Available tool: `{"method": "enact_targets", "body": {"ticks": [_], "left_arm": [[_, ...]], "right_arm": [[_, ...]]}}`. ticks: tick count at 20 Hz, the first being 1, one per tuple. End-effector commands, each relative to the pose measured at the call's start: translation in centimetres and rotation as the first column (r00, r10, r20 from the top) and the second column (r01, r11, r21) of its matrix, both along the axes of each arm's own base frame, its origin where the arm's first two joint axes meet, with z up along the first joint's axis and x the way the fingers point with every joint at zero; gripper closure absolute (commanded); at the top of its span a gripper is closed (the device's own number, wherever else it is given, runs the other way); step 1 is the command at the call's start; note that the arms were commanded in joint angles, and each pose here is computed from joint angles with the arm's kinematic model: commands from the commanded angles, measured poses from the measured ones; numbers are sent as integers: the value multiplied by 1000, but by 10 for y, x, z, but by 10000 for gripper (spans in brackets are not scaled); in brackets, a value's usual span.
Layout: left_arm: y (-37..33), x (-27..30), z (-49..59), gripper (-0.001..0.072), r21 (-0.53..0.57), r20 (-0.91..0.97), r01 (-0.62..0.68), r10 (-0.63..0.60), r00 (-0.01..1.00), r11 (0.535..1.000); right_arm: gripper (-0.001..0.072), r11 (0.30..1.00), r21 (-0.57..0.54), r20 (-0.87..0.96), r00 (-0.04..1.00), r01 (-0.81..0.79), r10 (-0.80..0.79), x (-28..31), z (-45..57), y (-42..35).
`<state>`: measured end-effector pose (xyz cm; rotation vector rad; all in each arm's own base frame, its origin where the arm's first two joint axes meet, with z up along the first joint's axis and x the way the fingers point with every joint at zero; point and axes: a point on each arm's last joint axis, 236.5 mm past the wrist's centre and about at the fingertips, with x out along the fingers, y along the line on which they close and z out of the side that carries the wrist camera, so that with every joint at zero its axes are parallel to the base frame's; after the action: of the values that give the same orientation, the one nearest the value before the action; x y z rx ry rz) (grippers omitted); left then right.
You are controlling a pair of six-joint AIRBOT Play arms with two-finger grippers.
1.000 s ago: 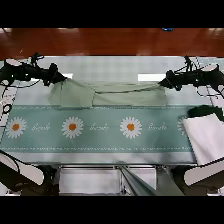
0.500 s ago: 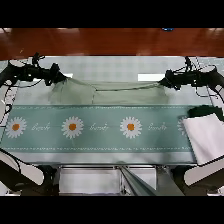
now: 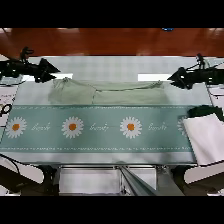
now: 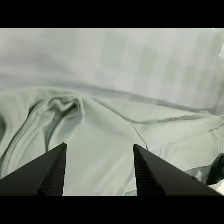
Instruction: Fold the shirts.
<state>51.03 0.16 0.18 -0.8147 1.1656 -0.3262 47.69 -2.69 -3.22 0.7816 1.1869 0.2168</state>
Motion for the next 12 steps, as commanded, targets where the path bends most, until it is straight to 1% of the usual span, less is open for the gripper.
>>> {"method": "enact_targets", "body": {"ticks": [1, 2, 4, 6, 8, 10, 12], "left_arm": [[41, -29, 46, 200, 132, 78, -17, 7, 997, 991], [43, -40, 53, 200, 165, 105, -35, 18, 994, 986], [26, -70, 53, 200, 193, 137, -53, 27, 990, 980], [-21, -114, 37, 200, 194, 124, 58, -83, 989, 979], [-57, -142, 17, 200, 200, 107, 111, -134, 985, 973], [-77, -149, 5, 200, 208, 104, 137, -162, 981, 968], [-89, -148, 4, 200, 206, 106, 156, -181, 978, 966]], "right_arm": [[303, 988, -119, -41, 994, 99, -105, -42, 14, -59], [303, 981, -121, -39, 987, 151, -156, -52, 8, -64], [303, 976, -76, -59, 976, 206, -211, -69, -17, -52], [303, 978, 32, -67, 977, 207, -205, -70, -34, -22], [296, 973, 112, -78, 978, 202, -194, -58, -45, 0], [295, 966, 164, -104, 978, 198, -183, -49, -57, 15], [295, 967, 201, -127, 983, 158, -134, -40, -66, 34]]}}
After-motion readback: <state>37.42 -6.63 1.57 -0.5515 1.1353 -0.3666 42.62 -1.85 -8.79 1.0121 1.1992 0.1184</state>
